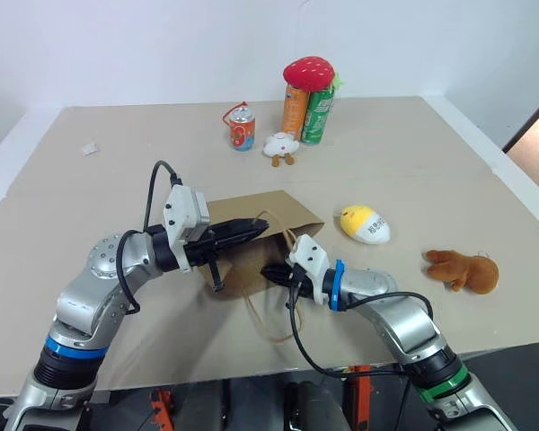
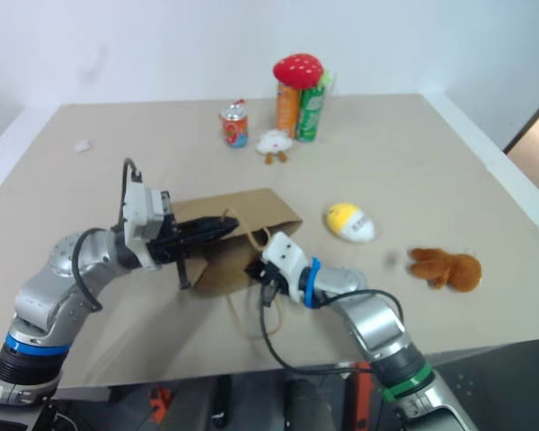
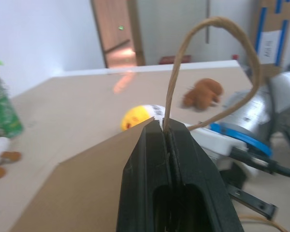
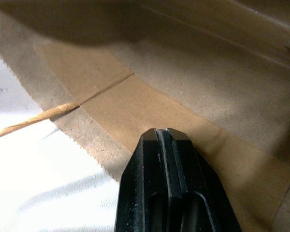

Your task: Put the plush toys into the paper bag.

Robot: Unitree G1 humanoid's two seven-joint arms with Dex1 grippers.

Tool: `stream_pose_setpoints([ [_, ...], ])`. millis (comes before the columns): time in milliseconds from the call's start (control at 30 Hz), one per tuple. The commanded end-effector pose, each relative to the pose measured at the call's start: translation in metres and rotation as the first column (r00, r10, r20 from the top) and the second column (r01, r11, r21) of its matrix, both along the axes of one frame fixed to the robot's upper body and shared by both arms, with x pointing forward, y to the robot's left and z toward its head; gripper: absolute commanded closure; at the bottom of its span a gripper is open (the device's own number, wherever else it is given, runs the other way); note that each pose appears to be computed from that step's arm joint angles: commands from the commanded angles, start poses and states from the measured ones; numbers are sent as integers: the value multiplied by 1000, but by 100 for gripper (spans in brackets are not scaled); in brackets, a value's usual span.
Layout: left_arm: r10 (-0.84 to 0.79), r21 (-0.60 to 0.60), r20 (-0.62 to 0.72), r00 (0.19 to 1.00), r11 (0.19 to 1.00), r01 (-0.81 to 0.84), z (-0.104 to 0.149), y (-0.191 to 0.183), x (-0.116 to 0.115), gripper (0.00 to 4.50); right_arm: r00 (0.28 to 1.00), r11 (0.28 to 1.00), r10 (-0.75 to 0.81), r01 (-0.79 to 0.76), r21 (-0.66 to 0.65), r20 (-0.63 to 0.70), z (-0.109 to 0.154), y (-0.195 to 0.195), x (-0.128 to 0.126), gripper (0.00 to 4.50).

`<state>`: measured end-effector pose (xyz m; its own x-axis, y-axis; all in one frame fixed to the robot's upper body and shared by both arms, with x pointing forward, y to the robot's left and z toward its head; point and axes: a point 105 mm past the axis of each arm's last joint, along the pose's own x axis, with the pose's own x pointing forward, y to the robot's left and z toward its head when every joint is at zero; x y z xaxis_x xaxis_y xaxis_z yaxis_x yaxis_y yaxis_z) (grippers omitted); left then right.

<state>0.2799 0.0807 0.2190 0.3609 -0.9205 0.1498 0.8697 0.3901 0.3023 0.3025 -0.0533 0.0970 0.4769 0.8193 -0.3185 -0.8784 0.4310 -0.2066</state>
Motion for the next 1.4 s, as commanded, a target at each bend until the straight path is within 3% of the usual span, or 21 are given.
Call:
stream_pose_setpoints([
  [33,45,-23,-29,999,999,-46,1,17,-2,450,999,999,-37,37,-15,25,-2,-7,3,445],
  [267,12,10,-168,986,1000,-10,-11,32,-4,450,998,999,-48,49,-10,37,0,-6,8,445],
  [400,70,9,-87,994,998,-69,2,37,8,450,997,998,-57,57,-4,42,1,-7,11,445],
  [700,125,-120,137,983,987,-109,61,14,9,450,997,998,-64,64,-6,49,2,-9,12,445],
  [900,158,-154,154,975,979,-134,64,9,3,450,996,998,-70,70,-2,53,3,-9,15,445],
  [1233,339,-253,193,921,924,-287,80,30,15,450,993,994,-108,107,29,49,6,-12,22,445],
  [1400,277,-222,259,925,949,-223,86,20,3,450,994,995,-102,101,25,43,3,-12,20,445],
])
